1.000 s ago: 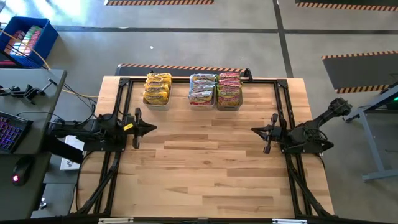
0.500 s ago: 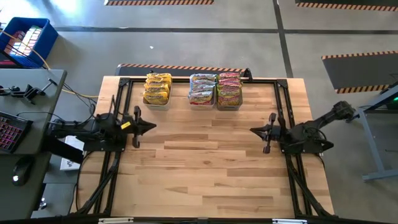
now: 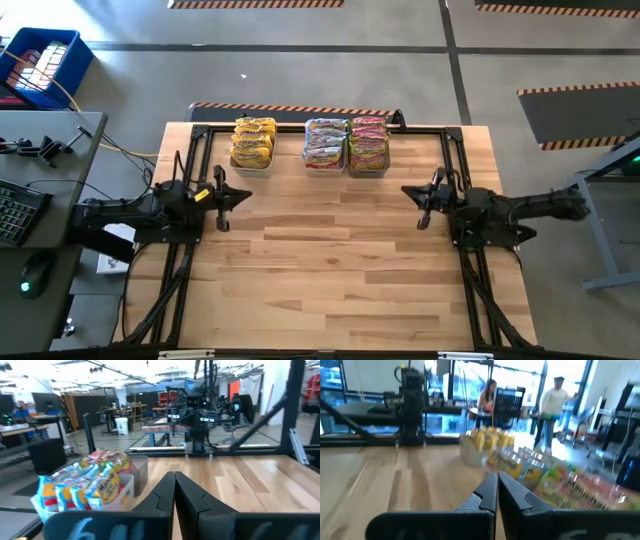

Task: Sort Maruchan noodles
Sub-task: Return to Home Position

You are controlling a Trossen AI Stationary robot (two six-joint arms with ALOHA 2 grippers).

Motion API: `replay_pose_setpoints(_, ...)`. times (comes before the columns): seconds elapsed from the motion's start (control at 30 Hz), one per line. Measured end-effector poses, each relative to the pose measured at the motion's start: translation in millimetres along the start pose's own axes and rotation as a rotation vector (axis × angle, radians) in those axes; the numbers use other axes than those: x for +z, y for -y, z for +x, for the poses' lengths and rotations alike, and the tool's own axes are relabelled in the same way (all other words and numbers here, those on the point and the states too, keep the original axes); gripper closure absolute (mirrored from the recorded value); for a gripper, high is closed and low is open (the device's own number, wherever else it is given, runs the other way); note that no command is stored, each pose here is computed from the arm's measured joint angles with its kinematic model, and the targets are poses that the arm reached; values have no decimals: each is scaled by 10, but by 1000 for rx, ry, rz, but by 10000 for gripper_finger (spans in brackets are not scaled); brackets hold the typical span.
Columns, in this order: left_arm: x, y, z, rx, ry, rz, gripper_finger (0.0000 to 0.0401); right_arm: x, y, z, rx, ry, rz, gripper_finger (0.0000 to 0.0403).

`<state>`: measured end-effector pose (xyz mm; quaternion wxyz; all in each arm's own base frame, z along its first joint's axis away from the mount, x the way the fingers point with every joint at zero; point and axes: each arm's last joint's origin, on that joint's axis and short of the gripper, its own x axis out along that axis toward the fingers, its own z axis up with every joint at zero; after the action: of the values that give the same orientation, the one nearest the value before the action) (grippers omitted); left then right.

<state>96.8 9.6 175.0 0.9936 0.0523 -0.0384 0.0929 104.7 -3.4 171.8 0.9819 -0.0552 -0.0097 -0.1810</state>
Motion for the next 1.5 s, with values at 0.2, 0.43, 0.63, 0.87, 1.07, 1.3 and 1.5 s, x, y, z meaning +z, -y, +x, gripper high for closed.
replay_pose_setpoints(0.2, 53, -50, 1, 53, 54, 25, 400, 20, 143, 47, -59, 32, -19, 402)
replay_pose_setpoints(0.43, 35, -66, 3, 27, 41, -21, 400, -78, 252, 69, -90, -53, 71, 402)
replay_pose_setpoints(0.63, 31, -66, 3, 28, 36, -1, 400, -93, 283, 71, -119, -69, 49, 402)
replay_pose_setpoints(0.87, -11, -62, 4, 24, -7, 22, 401, -168, 277, 64, -112, -147, 26, 402)
replay_pose_setpoints(1.07, -76, -55, 2, 17, -74, 12, 400, -164, 277, 63, -112, -146, 26, 402)
replay_pose_setpoints(1.3, -75, -56, 4, 21, -73, -68, 400, -163, 277, 63, -112, -146, 26, 402)
replay_pose_setpoints(1.5, -75, -56, 4, 21, -73, -78, 400, -164, 277, 63, -112, -148, 26, 402)
